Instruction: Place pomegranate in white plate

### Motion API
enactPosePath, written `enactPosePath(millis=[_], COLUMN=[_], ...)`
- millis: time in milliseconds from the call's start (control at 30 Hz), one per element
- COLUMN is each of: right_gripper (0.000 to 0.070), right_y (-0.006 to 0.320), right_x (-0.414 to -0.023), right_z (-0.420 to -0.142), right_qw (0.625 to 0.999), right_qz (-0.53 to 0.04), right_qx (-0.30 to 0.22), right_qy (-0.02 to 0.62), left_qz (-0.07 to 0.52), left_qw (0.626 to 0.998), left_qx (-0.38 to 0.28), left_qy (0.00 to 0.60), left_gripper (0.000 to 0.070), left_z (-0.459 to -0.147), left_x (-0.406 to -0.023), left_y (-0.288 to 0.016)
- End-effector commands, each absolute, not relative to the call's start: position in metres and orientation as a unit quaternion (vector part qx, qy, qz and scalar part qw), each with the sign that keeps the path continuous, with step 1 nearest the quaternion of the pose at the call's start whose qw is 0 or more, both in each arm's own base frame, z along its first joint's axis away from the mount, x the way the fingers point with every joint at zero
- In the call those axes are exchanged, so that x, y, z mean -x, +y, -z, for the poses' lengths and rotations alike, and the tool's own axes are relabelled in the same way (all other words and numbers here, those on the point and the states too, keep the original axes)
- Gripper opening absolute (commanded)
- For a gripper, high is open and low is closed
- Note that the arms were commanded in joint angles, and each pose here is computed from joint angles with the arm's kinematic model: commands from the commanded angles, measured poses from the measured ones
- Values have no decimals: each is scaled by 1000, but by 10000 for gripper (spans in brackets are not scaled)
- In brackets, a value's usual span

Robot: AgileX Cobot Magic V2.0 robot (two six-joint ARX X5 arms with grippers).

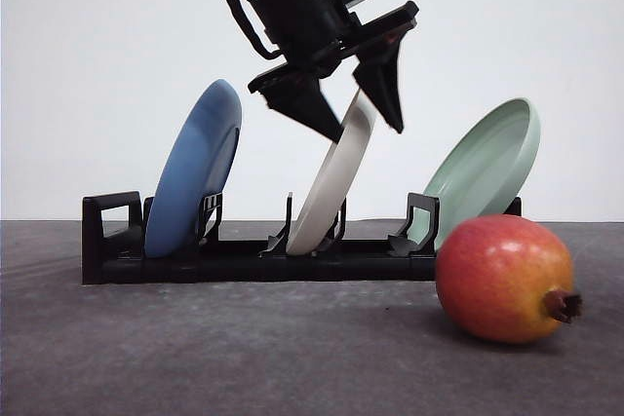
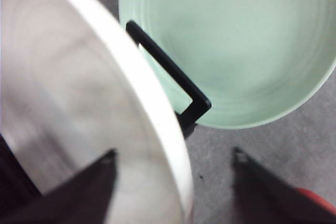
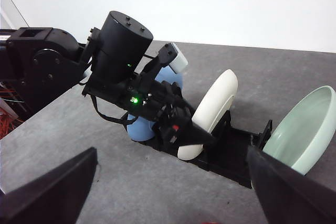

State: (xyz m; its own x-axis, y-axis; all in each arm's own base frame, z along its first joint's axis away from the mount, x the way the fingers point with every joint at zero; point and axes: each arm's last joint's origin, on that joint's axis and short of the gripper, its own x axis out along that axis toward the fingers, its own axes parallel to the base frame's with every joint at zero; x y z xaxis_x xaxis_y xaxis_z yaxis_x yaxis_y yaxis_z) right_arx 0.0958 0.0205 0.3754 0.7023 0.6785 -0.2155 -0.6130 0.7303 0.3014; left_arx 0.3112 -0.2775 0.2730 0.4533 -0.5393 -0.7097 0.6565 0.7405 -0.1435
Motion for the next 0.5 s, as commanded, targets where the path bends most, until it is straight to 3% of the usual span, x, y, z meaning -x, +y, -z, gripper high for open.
enactPosePath(millis=[0,67,467], right_gripper=[582,582,582], right_y=[21,21,21], right_x=[-95,-95,-95], right_z=[-381,-381,-381], right_qw=[918,918,918], right_qz=[-352,-352,-352], right_qx=[-106,-105,-105], right_qy=[149,149,149], left_qz=[356,354,348], left_qw=[850,849,856], left_qx=[-75,-74,-39], left_qy=[381,384,380], left_gripper=[57,0,0], left_z=[-275,-275,-294], left_x=[-312,-312,-303], left_y=[-283,-283,-279])
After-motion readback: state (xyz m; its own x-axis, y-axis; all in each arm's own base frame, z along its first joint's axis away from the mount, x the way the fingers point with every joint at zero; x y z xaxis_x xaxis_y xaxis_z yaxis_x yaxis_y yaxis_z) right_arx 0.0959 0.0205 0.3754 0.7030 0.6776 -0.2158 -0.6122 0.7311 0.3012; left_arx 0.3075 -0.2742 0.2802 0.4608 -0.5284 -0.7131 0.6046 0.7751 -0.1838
